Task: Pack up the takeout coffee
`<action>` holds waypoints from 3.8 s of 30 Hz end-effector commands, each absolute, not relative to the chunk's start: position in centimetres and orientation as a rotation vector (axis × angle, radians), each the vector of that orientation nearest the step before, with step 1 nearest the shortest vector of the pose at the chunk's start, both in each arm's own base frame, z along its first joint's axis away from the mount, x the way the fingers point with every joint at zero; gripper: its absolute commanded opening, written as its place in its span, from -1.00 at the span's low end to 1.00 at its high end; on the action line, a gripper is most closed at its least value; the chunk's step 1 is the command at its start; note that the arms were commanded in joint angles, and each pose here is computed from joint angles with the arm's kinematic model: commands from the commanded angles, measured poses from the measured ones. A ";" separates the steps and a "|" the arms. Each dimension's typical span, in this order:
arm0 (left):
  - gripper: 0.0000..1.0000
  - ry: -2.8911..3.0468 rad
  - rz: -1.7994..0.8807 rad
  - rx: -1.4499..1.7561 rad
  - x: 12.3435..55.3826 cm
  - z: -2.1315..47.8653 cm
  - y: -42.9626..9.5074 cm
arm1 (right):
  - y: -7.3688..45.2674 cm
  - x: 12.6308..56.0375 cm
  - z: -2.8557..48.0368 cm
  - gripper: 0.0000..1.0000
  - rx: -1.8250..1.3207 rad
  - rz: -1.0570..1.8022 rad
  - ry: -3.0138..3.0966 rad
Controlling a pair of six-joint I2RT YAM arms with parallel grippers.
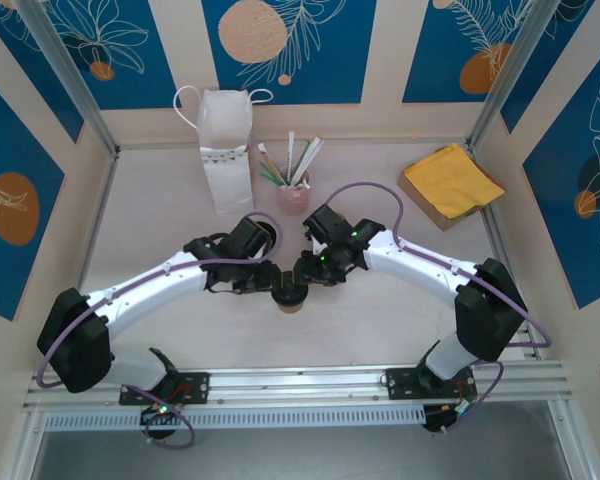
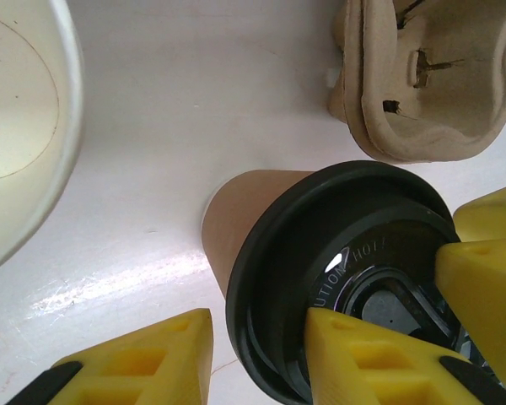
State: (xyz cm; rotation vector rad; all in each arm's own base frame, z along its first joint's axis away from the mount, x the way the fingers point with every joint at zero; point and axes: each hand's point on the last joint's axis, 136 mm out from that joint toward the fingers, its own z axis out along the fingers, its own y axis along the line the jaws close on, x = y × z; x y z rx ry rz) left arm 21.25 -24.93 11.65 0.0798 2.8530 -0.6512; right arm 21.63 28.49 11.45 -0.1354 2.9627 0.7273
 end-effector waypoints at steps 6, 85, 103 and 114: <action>-0.35 2.937 -0.500 0.124 19.8 8.9 -23.2 | 27.0 19.6 7.6 -0.31 -0.096 0.622 3.098; -0.31 2.872 -0.571 0.180 20.0 13.1 -24.6 | 26.2 17.3 6.8 -0.44 -0.160 0.483 3.157; -0.42 2.958 -0.562 0.203 18.0 10.2 -24.6 | 26.5 17.3 7.1 -0.44 -0.157 0.482 3.155; -0.48 3.025 -0.382 0.234 16.6 6.4 -22.8 | 26.3 17.1 6.6 -0.44 -0.161 0.472 3.165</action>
